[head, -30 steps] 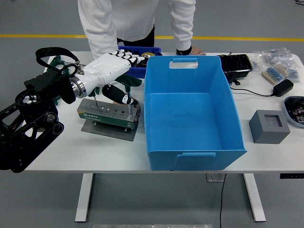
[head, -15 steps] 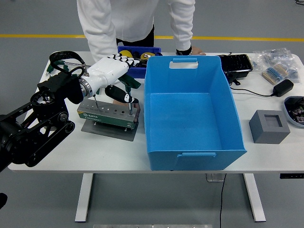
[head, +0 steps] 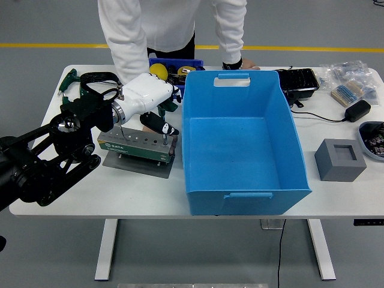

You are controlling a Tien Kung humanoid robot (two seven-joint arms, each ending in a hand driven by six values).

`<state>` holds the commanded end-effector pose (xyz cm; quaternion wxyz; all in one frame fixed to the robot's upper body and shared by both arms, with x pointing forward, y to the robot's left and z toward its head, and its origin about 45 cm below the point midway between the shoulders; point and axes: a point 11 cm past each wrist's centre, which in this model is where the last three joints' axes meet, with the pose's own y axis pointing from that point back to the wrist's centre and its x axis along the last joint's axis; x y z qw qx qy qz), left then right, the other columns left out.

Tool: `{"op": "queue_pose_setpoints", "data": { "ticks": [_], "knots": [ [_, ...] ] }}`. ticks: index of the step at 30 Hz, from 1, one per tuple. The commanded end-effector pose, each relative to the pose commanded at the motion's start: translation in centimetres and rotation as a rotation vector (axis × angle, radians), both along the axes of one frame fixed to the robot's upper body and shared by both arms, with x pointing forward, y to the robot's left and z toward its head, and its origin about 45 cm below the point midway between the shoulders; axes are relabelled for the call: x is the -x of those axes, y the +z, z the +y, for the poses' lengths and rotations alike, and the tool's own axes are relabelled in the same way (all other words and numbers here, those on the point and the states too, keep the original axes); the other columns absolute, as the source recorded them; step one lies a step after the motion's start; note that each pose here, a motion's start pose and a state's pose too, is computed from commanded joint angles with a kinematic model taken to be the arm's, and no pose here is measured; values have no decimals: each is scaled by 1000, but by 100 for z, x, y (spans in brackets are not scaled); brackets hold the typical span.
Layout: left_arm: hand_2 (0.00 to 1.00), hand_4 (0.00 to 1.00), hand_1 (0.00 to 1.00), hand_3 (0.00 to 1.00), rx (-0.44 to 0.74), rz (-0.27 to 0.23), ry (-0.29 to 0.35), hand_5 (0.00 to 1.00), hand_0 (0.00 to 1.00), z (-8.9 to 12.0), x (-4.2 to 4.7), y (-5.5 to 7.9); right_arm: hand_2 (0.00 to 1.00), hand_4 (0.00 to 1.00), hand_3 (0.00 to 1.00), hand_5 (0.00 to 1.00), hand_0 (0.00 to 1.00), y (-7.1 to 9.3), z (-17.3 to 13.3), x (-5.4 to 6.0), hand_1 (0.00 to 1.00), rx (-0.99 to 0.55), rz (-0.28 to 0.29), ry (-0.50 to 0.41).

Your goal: Lift tool from toolbox,place it in box,lift tool from toolbox,place it in box

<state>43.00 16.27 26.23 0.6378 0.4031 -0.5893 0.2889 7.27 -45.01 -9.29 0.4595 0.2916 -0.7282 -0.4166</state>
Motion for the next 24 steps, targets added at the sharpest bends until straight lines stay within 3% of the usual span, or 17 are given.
{"op": "queue_pose_setpoints", "data": {
  "ticks": [10, 11, 12, 22, 23, 24],
  "knots": [
    [425, 998, 430, 545, -8, 16, 61, 583, 555, 160, -120, -32, 715, 794, 562, 722, 679, 2, -4, -1, 640, 0, -1, 0],
    [364, 998, 373, 501, -10, 18, 66, 598, 507, 173, -127, -39, 715, 794, 562, 720, 679, 1, -4, 0, 640, 0, -1, 0],
    [364, 998, 373, 501, -13, 21, 72, 598, 507, 188, -134, -49, 715, 794, 562, 720, 679, 1, -4, 3, 640, 0, 0, 0],
    [324, 998, 328, 446, -49, 25, 106, 631, 494, 260, -149, -161, 715, 795, 563, 719, 679, -5, 2, 23, 640, -1, 5, -2],
    [275, 998, 281, 386, -49, 25, 108, 638, 449, 263, -149, -168, 715, 795, 563, 719, 679, -5, 3, 24, 640, -1, 5, -2],
    [275, 998, 281, 386, -47, 24, 110, 638, 449, 267, -151, -175, 715, 795, 563, 719, 679, -5, 3, 27, 640, -1, 6, -1]
  ]
}}
